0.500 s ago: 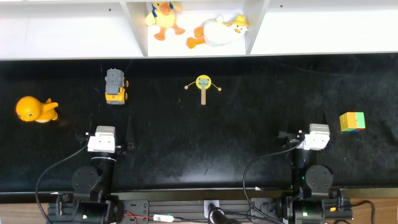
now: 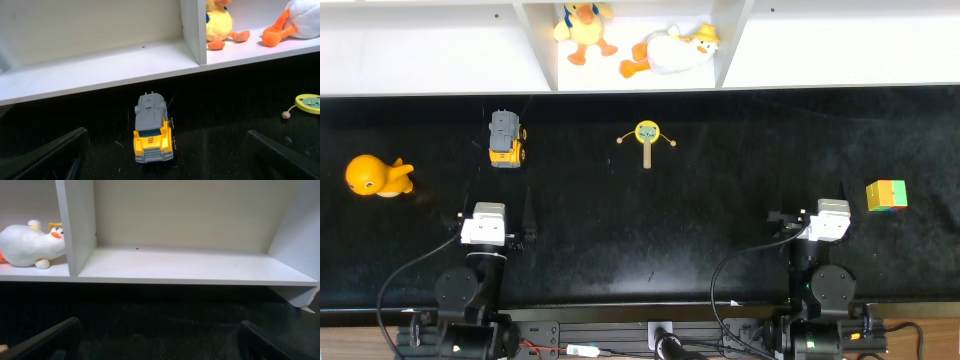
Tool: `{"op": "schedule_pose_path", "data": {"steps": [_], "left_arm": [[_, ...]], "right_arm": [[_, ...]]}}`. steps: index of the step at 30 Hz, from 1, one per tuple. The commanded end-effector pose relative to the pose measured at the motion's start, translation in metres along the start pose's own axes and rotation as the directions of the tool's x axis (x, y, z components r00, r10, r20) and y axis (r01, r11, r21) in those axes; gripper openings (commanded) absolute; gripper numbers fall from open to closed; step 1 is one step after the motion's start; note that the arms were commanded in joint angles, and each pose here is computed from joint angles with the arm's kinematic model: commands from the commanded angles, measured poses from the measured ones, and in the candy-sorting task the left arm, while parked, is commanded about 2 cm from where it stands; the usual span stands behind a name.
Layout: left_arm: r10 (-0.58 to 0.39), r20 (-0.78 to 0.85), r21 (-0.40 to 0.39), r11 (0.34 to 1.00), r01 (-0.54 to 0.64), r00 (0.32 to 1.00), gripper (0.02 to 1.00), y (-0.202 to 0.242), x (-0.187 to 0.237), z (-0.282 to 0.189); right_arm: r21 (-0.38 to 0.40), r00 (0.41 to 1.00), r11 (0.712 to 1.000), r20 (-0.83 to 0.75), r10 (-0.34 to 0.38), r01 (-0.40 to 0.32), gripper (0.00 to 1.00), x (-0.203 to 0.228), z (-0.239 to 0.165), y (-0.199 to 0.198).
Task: Store Toys
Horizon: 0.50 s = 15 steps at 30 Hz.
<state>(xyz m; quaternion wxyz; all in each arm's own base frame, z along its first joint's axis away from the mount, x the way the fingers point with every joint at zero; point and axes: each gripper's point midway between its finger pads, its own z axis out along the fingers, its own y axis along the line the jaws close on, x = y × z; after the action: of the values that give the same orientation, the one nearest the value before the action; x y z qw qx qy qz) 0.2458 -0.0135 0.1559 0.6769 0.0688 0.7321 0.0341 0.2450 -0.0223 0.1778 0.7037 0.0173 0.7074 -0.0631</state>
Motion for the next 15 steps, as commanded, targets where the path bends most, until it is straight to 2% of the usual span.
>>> {"op": "schedule_pose_path", "data": {"steps": [1,4,8,11,15], "left_arm": [[-0.051,0.008,0.048,0.998,0.05,0.999,0.996,-0.008,-0.007,-0.002],[-0.154,-0.041,0.039,0.987,0.156,0.987,0.996,-0.004,-0.015,-0.007],[-0.17,-0.182,0.005,0.985,0.174,0.968,0.993,0.004,-0.02,-0.016],[-0.134,-0.302,-0.012,0.991,0.137,0.944,0.991,0.012,-0.023,-0.019],[-0.04,-0.406,0.06,0.996,0.07,0.913,0.991,0.017,-0.039,-0.012]], "right_arm": [[-0.005,1.0,1.0,-0.006,0.004,-0.004,0.993,0.005,0.001,0.001],[-0.006,1.0,1.0,-0.006,0.004,-0.004,0.993,0.005,0.001,0.001],[-0.005,1.0,1.0,-0.006,0.004,-0.004,0.996,0.005,0.001,0.001],[-0.005,1.0,1.0,-0.006,0.004,-0.004,0.996,0.005,0.001,0.001],[-0.005,1.0,1.0,-0.006,0.004,-0.004,0.996,0.005,0.001,0.001]]}}
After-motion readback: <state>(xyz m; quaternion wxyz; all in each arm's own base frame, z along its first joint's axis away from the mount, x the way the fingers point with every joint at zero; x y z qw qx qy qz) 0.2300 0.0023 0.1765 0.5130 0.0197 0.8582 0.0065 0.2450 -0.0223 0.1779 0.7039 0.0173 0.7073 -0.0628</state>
